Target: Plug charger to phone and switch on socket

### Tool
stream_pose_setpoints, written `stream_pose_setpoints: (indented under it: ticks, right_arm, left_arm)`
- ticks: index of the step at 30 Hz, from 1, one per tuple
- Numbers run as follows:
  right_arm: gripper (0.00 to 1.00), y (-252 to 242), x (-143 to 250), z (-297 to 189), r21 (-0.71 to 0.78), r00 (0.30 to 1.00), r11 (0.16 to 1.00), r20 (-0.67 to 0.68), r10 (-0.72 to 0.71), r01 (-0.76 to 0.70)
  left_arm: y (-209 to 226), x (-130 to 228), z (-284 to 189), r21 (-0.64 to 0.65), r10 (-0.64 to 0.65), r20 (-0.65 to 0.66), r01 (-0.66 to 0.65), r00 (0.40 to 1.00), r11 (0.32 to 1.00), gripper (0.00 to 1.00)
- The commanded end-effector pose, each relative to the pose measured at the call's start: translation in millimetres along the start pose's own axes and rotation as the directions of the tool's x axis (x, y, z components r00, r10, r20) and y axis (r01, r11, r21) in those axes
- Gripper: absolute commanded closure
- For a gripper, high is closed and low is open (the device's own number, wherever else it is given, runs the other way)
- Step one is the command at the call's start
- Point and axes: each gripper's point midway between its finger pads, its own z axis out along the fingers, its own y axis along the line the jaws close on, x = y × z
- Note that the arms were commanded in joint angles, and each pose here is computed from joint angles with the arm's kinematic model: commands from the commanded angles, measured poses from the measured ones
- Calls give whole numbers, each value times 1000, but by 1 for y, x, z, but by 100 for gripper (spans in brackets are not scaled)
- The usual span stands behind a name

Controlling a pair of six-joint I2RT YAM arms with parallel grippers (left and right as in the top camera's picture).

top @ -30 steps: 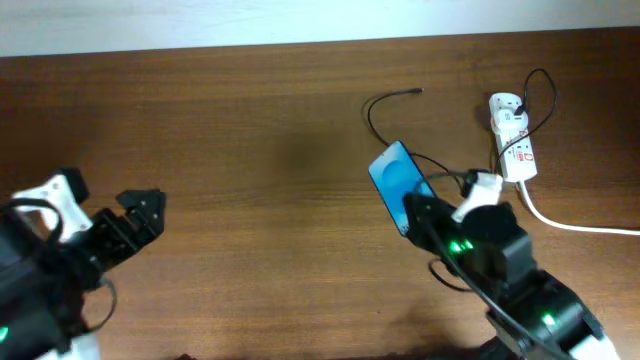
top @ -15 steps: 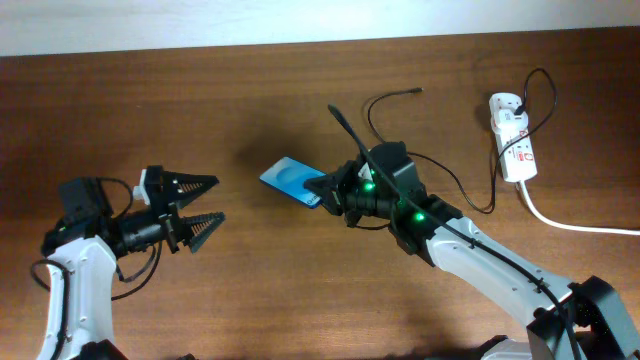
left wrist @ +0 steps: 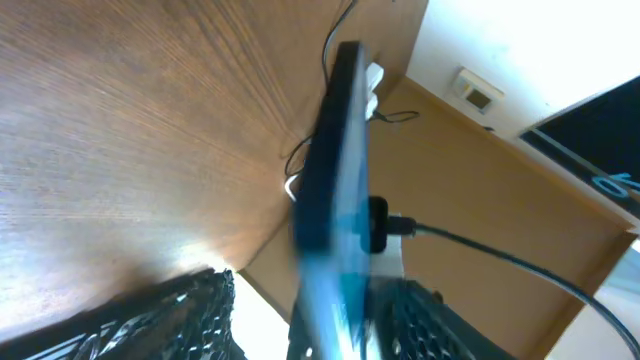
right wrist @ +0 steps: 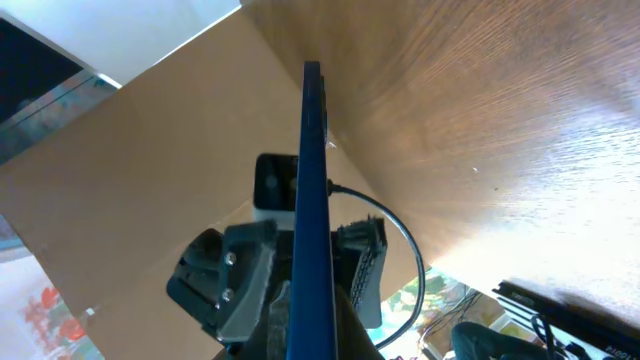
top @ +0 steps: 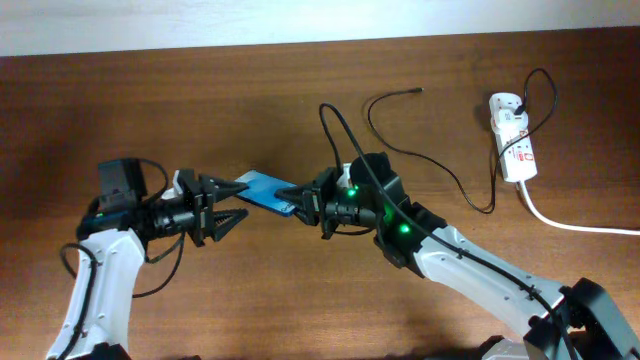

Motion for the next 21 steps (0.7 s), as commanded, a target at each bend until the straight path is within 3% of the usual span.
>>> stream_pose_setpoints:
  ticks: [1,5,10,13,21]
  right_arm:
    - [96,9,16,1,-23,999,1000,-32,-17,16]
    - [96,7,18,3,-22,999,1000,-29,-19,18]
    - [96,12,6,3,-45,999,999,39,-16,18]
    - [96,15,-6,2,-65,994,998,107,-8,15]
    - [96,14,0,5,-74,994,996,100,49,-41]
  left_arm:
    - [-1,-5,13,-33,-77,41,78,996,996,44]
    - [-11,-5,26,-29,-44,58,45,997,999,51]
    - [-11,-3,28,-34,-36,54,38,998,999,74]
    - [-11,-3,28,-34,-36,54,38,998,999,75]
    - [-11,-3,28,-34,-36,54,38,998,999,77]
